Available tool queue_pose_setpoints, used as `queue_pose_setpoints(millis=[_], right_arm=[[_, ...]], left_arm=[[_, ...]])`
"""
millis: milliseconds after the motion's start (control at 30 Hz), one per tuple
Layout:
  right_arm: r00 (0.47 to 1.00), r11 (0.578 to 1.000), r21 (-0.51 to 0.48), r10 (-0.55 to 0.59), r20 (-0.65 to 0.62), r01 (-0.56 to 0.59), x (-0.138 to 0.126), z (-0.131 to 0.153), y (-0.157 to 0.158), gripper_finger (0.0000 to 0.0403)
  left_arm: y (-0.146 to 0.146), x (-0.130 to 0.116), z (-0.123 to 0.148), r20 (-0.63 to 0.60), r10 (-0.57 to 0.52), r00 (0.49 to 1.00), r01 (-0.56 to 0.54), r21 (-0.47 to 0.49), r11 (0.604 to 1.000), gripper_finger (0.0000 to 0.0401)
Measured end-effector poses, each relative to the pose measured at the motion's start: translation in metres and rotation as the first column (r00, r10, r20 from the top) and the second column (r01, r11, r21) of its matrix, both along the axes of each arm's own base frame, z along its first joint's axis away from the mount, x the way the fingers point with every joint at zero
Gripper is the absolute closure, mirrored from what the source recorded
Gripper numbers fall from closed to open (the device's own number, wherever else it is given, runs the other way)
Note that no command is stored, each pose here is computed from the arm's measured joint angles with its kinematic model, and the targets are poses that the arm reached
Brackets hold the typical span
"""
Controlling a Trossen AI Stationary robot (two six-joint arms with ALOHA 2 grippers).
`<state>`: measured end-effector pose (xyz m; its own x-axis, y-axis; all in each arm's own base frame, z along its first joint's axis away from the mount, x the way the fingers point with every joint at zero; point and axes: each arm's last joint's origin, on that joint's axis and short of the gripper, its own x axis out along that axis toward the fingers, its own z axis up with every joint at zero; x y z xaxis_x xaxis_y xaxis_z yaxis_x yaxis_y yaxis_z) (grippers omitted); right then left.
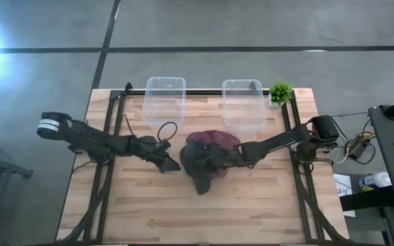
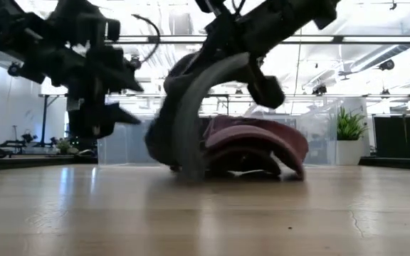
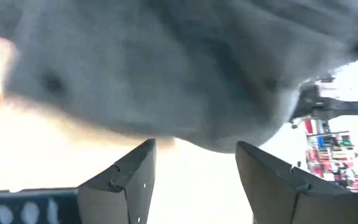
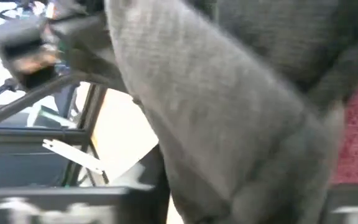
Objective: Pick & Place hat
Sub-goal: Put the top black cap into the right transparent bin
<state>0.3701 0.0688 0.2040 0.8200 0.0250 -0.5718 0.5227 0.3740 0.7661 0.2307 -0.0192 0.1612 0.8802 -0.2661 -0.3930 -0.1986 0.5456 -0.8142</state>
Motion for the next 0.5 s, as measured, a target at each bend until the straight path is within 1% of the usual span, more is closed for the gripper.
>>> queue_pose_setpoints(millis=[33,100,167,200,267,333,433,500], right_arm=[[1.000,1.000,0.005,-0.006,-0.005,0.006,-0.002,0.000,0.000,0.0325],[0.999,0.999,0.032,-0.030,-0.024,0.031,-0.005,-0.001,-0.001,0.0345],[0.995,0.997,0.047,-0.050,-0.081,0.054,-0.009,-0.005,-0.002,0.0347],[0.994,0.997,0.055,-0.057,-0.093,0.062,-0.010,-0.006,-0.002,0.0341],[0.991,0.995,0.063,-0.066,-0.115,0.074,-0.012,-0.008,-0.002,0.0316],[0.990,0.995,0.063,-0.068,-0.122,0.076,-0.012,-0.008,-0.003,0.0280],[0.991,0.997,0.046,-0.060,-0.116,0.066,-0.012,-0.002,-0.003,0.0221],[0.993,0.998,0.028,-0.062,-0.103,0.065,-0.012,0.007,-0.003,0.0188]], left_arm=[[0.000,-0.003,0.004,0.019,0.005,1.000,-0.005,0.003,1.000,0.0188],[0.001,-0.010,0.005,0.013,0.024,1.000,-0.024,0.018,1.000,0.0188],[0.003,-0.014,0.008,0.012,0.049,0.999,-0.049,0.048,0.998,0.0188],[0.003,-0.018,0.006,-0.010,0.064,0.998,-0.063,0.062,0.996,0.0188],[0.004,-0.020,0.005,-0.025,0.091,0.996,-0.088,0.082,0.993,0.0188],[0.005,-0.023,0.001,-0.058,0.100,0.993,-0.094,0.091,0.991,0.0188],[0.005,-0.021,0.001,-0.051,0.099,0.994,-0.094,0.090,0.992,0.0188],[0.005,-0.018,0.001,-0.048,0.099,0.994,-0.094,0.090,0.991,0.0188]])
